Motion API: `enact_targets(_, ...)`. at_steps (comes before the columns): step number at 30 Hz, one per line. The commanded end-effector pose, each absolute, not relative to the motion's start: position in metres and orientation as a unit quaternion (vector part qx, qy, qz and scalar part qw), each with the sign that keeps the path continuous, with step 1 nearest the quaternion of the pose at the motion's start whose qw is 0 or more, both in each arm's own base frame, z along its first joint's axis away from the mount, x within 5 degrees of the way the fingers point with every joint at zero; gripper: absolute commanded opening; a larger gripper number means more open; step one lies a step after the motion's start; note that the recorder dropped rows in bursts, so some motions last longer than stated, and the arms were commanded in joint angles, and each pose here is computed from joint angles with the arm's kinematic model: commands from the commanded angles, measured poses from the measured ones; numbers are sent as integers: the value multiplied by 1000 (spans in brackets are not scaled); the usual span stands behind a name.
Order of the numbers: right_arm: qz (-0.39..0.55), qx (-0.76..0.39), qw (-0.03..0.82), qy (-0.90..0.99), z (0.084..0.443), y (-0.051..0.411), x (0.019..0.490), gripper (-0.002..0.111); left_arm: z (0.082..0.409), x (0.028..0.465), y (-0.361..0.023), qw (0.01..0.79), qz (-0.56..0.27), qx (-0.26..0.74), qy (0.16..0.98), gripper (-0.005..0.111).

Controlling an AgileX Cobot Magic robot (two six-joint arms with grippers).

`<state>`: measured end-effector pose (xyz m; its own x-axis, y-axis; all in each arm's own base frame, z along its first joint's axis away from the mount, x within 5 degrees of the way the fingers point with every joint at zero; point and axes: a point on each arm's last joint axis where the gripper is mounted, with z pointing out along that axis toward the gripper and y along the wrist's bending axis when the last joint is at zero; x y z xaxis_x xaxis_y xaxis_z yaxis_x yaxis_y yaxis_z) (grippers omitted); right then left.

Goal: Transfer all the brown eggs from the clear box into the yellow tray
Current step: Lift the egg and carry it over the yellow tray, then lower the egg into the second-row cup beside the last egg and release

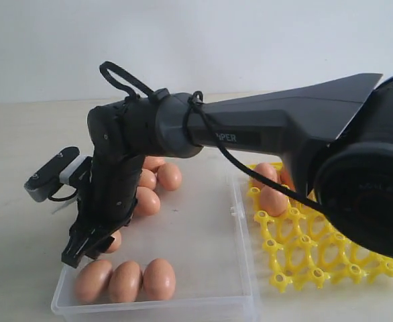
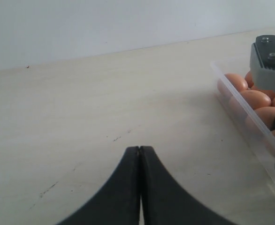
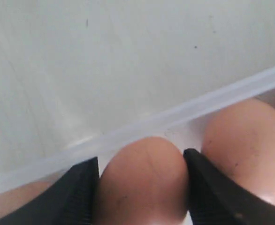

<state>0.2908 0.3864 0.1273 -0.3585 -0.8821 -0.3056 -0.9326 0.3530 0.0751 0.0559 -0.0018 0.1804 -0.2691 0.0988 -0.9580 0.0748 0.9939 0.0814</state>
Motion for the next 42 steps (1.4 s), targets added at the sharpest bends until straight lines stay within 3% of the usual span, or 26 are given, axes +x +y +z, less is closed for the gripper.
enact_targets(1, 127, -557, 165, 804, 173, 383, 291, 0, 183, 56, -2, 609, 6, 54, 791, 0)
enact_targets(8, 153, -480, 291, 814, 214, 315, 269, 0, 183, 56, -2, 609, 6, 54, 791, 0)
enact_targets(11, 170, -367, 384, 830, 221, 259, 264, 0, 183, 56, -2, 609, 6, 54, 791, 0)
enact_targets(14, 150, -202, 459, 852, 212, 182, 260, 0, 183, 56, -2, 609, 6, 54, 791, 0)
enact_targets(18, 111, -96, 447, 882, 191, 121, 265, 0, 183, 56, -2, 609, 6, 54, 791, 0)
enact_targets(32, 80, -47, 406, 909, 149, 98, 283, 0, 183, 56, -2, 609, 6, 54, 791, 0)
enact_targets(42, 75, -46, 404, 910, 141, 98, 285, 0, 183, 56, -2, 609, 6, 54, 791, 0)
